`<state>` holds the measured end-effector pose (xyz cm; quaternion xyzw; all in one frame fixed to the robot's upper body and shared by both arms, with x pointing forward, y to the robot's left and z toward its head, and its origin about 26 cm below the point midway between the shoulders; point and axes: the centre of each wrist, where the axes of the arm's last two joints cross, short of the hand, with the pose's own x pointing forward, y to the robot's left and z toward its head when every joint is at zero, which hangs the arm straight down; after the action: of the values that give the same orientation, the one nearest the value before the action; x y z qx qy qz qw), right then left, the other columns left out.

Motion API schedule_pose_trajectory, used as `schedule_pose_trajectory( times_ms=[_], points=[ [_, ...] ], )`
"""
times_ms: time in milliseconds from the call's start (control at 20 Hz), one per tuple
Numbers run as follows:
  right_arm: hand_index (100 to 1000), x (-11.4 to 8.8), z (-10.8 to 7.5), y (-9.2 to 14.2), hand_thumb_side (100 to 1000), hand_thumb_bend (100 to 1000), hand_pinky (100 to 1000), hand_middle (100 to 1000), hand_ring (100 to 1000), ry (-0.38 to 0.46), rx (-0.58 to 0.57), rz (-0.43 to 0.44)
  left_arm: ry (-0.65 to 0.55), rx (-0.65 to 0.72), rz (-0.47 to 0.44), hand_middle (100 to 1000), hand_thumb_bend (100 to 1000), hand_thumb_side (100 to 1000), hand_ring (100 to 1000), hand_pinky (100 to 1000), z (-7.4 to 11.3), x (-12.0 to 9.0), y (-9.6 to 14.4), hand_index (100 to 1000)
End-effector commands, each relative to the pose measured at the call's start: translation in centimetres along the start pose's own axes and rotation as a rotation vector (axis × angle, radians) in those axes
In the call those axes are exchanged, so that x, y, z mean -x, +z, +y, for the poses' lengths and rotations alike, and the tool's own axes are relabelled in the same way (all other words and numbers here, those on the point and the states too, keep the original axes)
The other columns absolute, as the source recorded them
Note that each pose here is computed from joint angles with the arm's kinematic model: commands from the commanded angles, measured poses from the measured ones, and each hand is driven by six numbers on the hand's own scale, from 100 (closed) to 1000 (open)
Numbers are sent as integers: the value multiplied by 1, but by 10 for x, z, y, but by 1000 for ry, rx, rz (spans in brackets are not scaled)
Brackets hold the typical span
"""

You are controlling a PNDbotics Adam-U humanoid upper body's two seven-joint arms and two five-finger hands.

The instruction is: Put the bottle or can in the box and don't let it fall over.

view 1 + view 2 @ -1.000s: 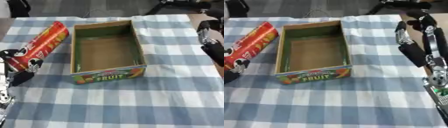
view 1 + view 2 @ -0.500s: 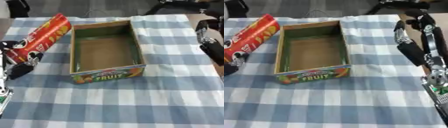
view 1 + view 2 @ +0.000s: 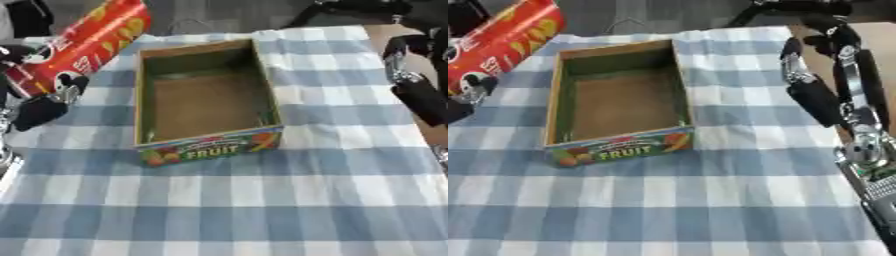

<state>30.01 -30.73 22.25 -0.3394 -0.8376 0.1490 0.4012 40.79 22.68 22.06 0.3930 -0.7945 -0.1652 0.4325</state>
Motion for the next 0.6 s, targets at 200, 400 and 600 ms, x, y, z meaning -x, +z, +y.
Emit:
schedule_pose_trajectory(
  times_ms=[200,400,600],
  points=[
    [862,-5,-5,-5,668,100,862,891,822,3,-1,-33,-6,31,-77,182,100,100,100,121,0,-28,-12,266],
    [862,-6,-5,-6,670,100,862,892,822,1,-4,-38,6,49,-95,183,100,100,100,122,-7,-38,-13,267],
    [862,-8,-5,-7,671,100,862,892,822,-2,-5,-44,21,61,-102,183,100,100,100,121,-14,-44,-15,267]
  ],
)
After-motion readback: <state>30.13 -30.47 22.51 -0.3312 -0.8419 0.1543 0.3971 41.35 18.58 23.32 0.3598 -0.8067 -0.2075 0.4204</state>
